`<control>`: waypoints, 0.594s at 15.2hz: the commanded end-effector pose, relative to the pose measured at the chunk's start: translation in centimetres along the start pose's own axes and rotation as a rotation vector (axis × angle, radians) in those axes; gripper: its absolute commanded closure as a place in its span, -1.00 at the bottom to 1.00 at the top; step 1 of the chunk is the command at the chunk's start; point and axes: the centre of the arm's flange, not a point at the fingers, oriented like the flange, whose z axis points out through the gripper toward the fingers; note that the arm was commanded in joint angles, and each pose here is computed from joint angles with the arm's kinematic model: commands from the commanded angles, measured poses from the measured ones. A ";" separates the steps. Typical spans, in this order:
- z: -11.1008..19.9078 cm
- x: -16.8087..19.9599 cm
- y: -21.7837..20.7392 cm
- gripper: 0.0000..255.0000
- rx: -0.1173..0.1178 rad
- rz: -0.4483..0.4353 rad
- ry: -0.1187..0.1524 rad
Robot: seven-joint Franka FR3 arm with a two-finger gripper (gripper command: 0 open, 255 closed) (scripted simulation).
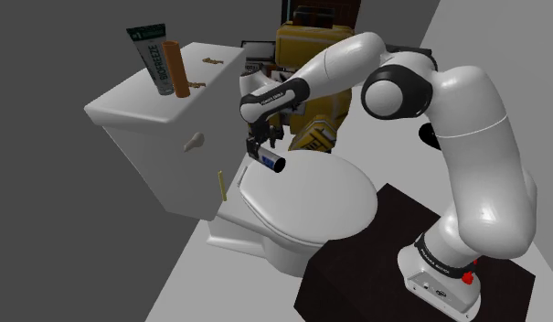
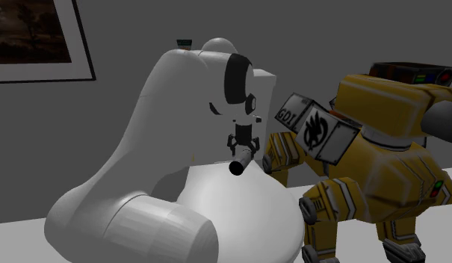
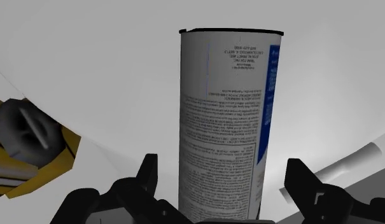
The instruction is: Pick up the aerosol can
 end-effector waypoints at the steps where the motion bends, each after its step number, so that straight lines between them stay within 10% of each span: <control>1: 1.1 0.1 -0.2 -1.00 0.000 0.000 0.000; 4: 1.9 0.2 -0.2 -1.00 0.000 0.000 0.000; 5: 1.9 0.3 -0.2 1.00 0.000 0.000 0.000; 9: 1.9 0.3 -0.2 1.00 0.000 0.000 0.000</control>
